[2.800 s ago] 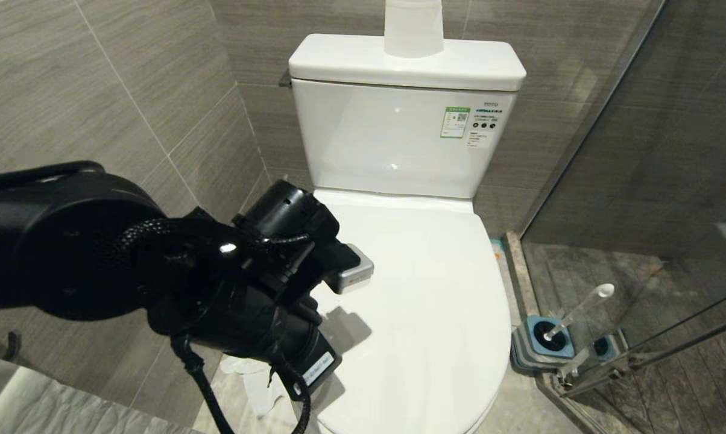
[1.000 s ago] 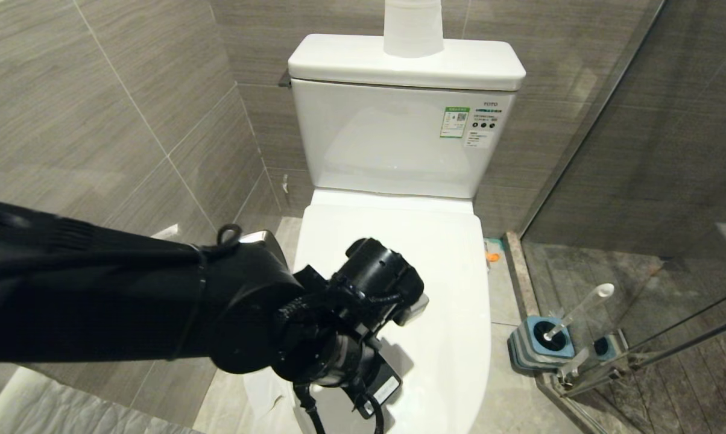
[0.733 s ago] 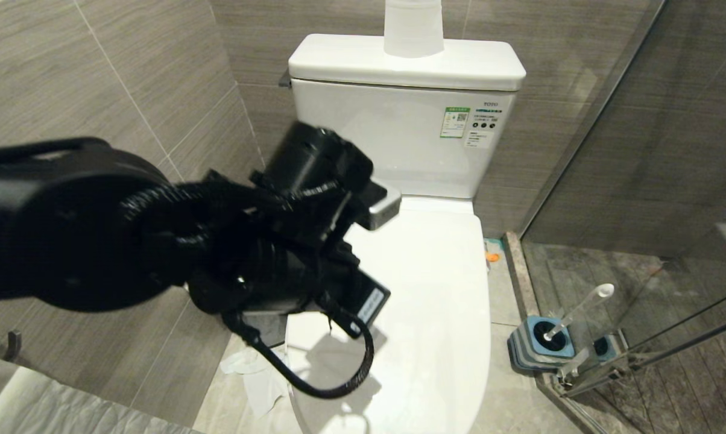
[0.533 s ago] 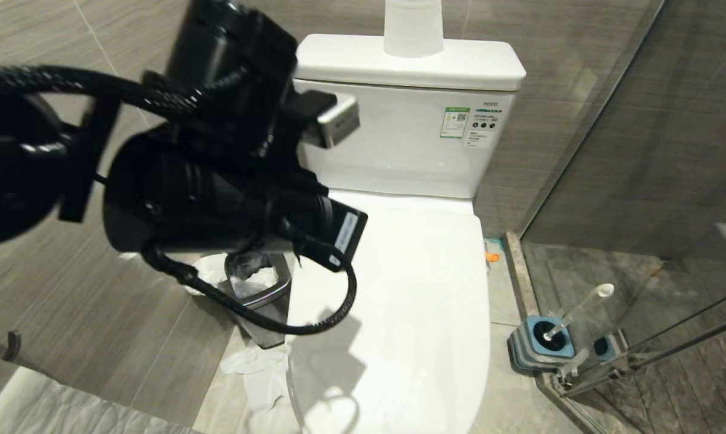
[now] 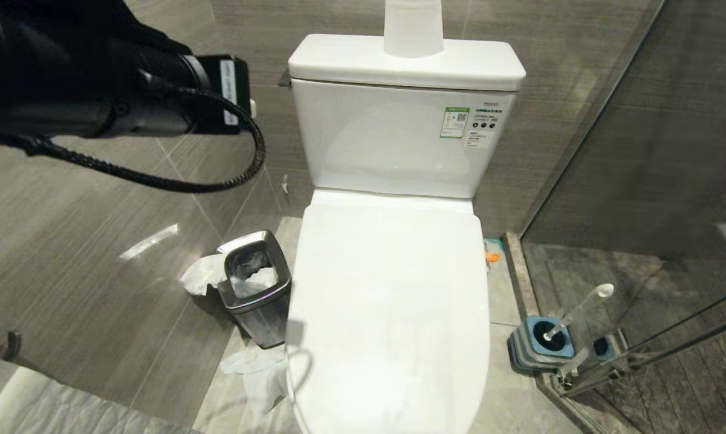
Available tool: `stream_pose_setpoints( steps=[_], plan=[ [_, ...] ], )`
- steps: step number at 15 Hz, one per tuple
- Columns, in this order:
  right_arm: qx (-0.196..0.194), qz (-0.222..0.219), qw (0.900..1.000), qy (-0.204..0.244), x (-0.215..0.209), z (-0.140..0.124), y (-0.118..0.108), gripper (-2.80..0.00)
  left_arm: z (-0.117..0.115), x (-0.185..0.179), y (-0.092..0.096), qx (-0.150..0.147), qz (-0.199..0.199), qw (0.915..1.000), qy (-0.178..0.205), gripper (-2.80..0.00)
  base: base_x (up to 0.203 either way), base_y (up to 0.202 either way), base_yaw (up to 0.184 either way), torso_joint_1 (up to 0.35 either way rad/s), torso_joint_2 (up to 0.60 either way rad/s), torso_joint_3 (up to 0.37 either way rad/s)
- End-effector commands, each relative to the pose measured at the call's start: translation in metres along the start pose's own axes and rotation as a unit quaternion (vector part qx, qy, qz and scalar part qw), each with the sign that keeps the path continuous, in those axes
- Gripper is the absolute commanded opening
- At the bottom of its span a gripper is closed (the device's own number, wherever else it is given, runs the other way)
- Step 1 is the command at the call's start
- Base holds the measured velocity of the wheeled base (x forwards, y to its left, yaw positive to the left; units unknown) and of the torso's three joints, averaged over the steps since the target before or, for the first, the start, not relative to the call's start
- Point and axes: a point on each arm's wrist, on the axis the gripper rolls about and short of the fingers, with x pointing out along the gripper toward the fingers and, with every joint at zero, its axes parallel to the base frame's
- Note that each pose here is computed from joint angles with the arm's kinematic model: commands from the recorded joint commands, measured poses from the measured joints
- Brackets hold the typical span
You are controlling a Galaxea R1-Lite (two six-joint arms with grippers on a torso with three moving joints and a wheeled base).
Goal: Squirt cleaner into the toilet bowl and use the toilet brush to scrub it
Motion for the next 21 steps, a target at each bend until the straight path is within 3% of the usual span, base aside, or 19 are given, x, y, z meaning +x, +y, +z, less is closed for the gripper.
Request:
stream_pose_setpoints(
  steps=[1,6,9,11,13,15,17,21],
  plan=[
    [0.0,0.0,1.0,0.001,0.0,0.0,0.0,-2.8,0.017,-0.025,0.015,-0.015,0.029,0.9986,-0.042,-2.8,0.0,0.0,0.0,0.0,0.0,0.0],
    [0.0,0.0,1.0,0.001,0.0,0.0,0.0,-2.8,0.032,-0.068,0.057,-0.04,0.099,0.9898,-0.094,-2.8,0.0,0.0,0.0,0.0,0.0,0.0],
    [0.0,0.0,1.0,0.001,0.0,0.0,0.0,-2.8,0.013,-0.095,0.083,-0.017,0.133,0.9891,-0.062,-2.8,0.0,0.0,0.0,0.0,0.0,0.0],
    [0.0,0.001,1.0,0.001,0.0,0.0,0.0,-2.8,0.009,-0.112,0.094,-0.003,0.112,0.9917,-0.064,-2.8,0.0,0.0,0.0,0.0,0.0,0.0],
    [0.0,0.0,1.0,0.001,0.0,0.0,0.0,-2.8,0.01,-0.139,0.097,0.013,0.038,0.9949,-0.092,-2.8,0.0,0.0,0.0,0.0,0.0,0.0],
    [0.0,0.0,1.0,0.001,0.0,0.0,0.0,-2.8,0.007,-0.172,0.099,0.026,-0.01,0.9913,-0.128,-2.8,0.0,0.0,0.0,0.0,0.0,0.0],
    [0.0,0.001,1.0,0.001,0.0,0.0,0.0,-2.8,-0.004,-0.205,0.095,0.032,-0.021,0.9861,-0.162,-2.8,0.0,0.0,0.0,0.0,0.0,0.0],
    [0.0,0.001,1.0,0.001,0.0,0.0,0.0,-2.8,-0.048,-0.263,0.078,0.036,-0.021,0.9748,-0.219,-2.8,0.0,0.0,0.0,0.0,0.0,0.0]
  ],
)
